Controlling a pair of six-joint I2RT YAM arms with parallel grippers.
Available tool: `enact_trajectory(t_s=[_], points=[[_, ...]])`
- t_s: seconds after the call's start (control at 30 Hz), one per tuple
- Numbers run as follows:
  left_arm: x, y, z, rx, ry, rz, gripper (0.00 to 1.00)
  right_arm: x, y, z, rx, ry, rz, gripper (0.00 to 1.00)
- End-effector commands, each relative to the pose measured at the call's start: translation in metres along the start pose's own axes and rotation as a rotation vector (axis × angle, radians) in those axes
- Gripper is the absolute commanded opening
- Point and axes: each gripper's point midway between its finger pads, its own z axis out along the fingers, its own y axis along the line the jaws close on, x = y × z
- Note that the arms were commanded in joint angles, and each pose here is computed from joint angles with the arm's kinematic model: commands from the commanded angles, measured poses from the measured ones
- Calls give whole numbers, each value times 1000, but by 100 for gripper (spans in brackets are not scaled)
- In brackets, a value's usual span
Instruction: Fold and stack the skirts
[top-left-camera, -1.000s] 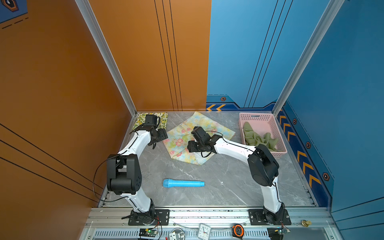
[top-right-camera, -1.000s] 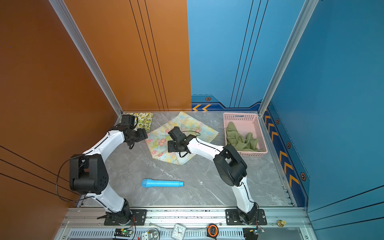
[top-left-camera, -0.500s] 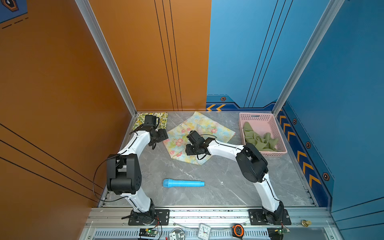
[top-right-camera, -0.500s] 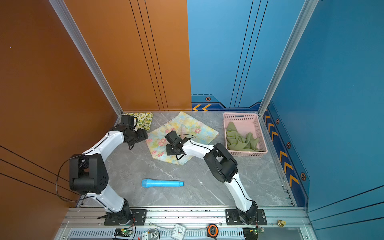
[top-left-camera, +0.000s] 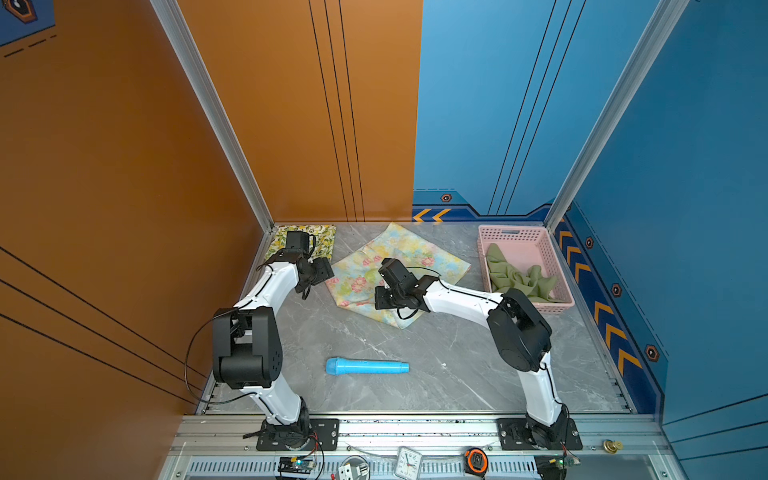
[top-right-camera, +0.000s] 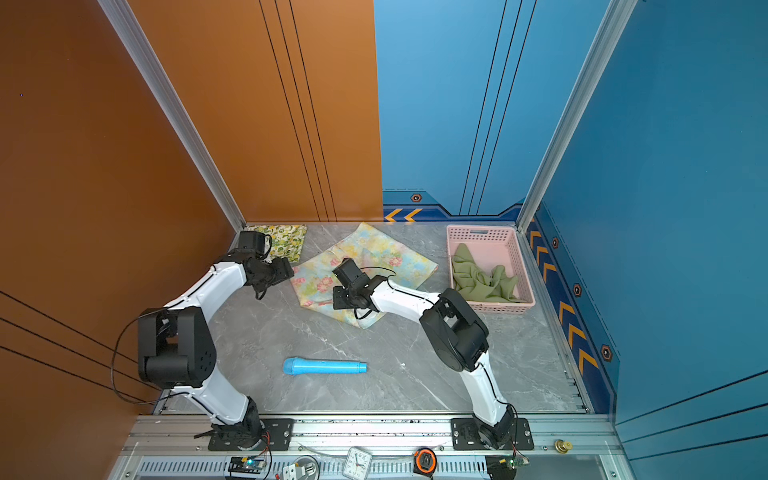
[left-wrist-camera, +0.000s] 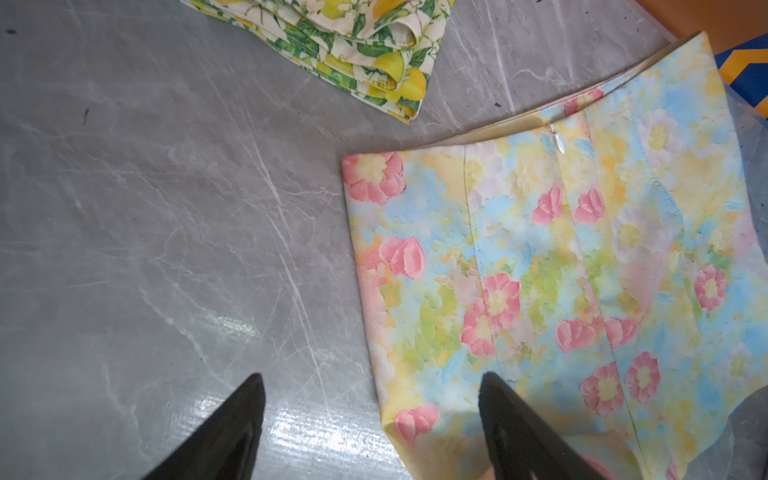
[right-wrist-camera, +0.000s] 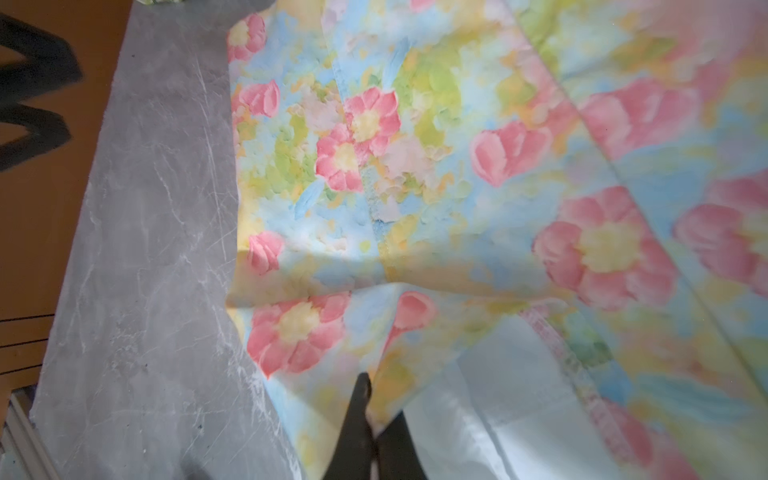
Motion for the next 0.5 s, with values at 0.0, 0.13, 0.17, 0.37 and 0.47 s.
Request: enact_trajectory(t_s=[0.0, 0.13, 0.17, 0.37, 0.47], points=[[11, 6, 15, -3, 48, -39, 80, -18, -5, -42, 17, -94, -28, 0], [15, 7, 25, -10, 76, -49, 77, 5, -30, -64, 92, -103, -49, 0], [16, 7, 28, -12, 81, -53, 76, 10, -35, -70, 106, -111, -52, 0], [24, 1, 41, -19, 116, -46, 73, 45, -71, -92, 181, -134, -47, 0], [32, -3, 47, -23, 134, -39, 73, 56, -79, -95, 199, -129, -35, 0]])
